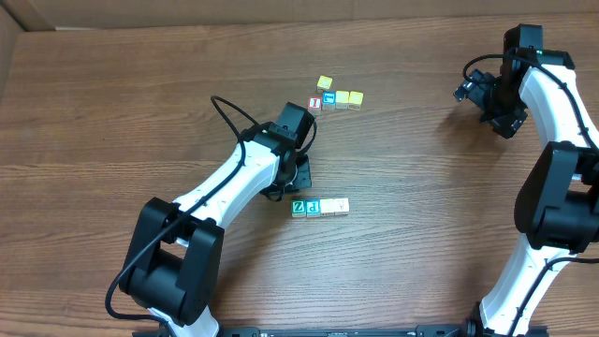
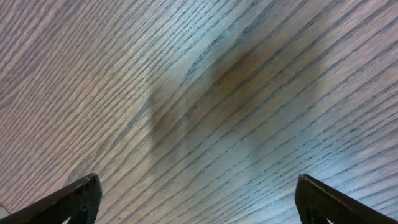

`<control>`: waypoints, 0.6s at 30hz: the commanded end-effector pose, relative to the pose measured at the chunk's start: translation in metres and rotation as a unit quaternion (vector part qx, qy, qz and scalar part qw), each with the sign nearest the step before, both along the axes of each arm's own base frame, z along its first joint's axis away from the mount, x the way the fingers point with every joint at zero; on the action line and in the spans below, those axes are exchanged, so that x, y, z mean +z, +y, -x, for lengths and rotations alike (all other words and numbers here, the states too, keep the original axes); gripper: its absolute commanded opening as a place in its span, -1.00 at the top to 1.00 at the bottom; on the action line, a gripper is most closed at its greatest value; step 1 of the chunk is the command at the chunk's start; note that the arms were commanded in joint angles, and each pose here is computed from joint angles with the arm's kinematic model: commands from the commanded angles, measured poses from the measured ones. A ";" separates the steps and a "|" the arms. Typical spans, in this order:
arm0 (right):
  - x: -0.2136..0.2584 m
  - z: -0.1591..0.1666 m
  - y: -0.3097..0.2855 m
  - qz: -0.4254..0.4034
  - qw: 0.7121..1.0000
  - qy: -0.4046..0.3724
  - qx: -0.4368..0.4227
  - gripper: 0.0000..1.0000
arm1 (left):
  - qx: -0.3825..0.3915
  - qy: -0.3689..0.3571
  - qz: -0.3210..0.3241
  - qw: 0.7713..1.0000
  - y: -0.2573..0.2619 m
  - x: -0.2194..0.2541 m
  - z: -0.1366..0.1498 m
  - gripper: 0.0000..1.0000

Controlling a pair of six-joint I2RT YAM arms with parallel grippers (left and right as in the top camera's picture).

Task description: Flip 5 blocks

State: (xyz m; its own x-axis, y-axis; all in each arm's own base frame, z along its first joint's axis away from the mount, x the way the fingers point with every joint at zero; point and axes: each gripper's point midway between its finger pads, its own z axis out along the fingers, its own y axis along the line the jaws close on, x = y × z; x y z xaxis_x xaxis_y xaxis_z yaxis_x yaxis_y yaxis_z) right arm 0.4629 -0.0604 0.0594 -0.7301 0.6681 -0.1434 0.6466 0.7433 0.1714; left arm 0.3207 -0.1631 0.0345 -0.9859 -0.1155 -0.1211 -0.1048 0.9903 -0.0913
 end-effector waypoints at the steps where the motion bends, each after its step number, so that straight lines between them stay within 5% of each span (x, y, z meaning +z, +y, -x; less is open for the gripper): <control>1: 0.019 -0.007 0.000 0.004 1.000 -0.026 0.003 -1.00 | 0.010 -0.010 0.000 1.000 -0.001 0.002 0.000 0.92; 18: 0.019 -0.007 0.000 0.004 1.000 -0.025 0.003 -1.00 | 0.000 -0.006 0.000 1.000 -0.009 -0.004 0.005 0.92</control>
